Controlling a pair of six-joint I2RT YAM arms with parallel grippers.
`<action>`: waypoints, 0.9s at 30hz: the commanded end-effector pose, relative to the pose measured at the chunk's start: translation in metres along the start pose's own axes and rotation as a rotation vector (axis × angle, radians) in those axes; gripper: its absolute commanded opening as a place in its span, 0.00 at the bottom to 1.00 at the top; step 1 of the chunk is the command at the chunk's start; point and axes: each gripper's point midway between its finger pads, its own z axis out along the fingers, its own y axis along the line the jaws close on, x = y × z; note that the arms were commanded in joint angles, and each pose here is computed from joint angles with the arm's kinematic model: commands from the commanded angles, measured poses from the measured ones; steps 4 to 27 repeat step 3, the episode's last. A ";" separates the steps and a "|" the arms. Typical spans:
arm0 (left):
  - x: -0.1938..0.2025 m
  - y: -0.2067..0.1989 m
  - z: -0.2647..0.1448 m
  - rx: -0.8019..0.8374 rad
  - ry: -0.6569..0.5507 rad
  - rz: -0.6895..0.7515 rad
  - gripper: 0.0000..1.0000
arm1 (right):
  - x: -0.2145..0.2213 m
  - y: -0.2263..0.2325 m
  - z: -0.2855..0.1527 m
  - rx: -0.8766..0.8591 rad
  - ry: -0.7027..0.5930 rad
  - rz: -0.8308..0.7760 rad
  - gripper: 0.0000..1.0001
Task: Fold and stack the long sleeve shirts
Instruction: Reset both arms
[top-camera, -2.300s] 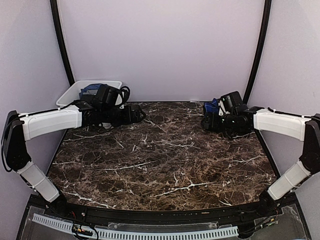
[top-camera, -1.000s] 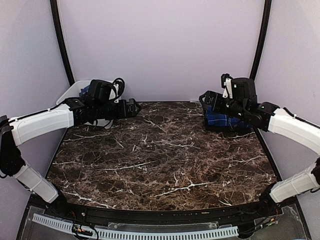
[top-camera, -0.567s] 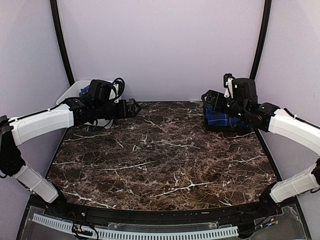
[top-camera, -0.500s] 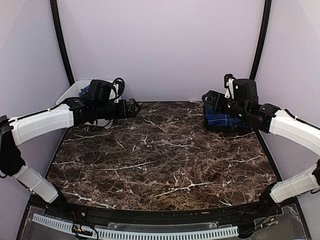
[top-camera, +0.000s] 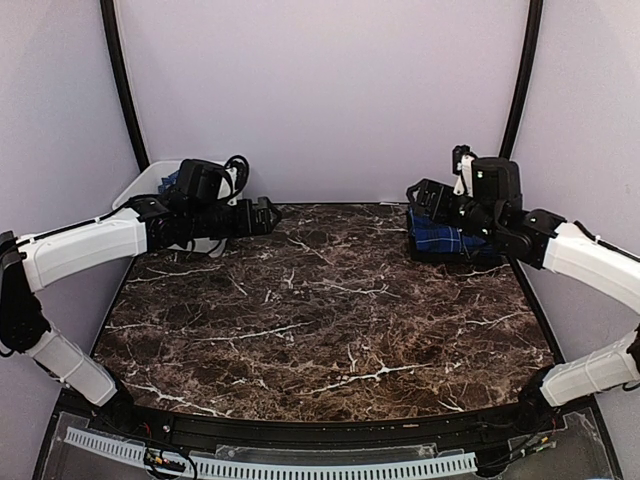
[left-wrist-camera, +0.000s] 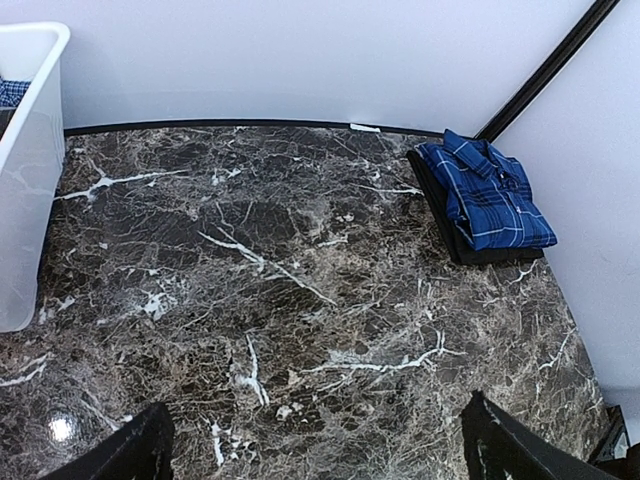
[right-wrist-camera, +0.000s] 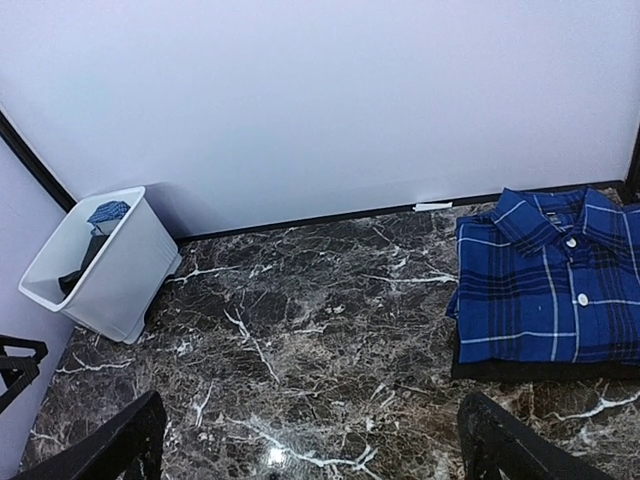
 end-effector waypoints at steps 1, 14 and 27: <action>-0.014 0.001 -0.016 0.003 -0.056 0.011 0.99 | -0.008 0.000 -0.003 -0.008 -0.037 0.000 0.98; -0.013 0.001 -0.015 0.001 -0.054 0.011 0.99 | -0.007 0.000 -0.002 -0.007 -0.032 0.000 0.99; -0.013 0.001 -0.015 0.001 -0.054 0.011 0.99 | -0.007 0.000 -0.002 -0.007 -0.032 0.000 0.99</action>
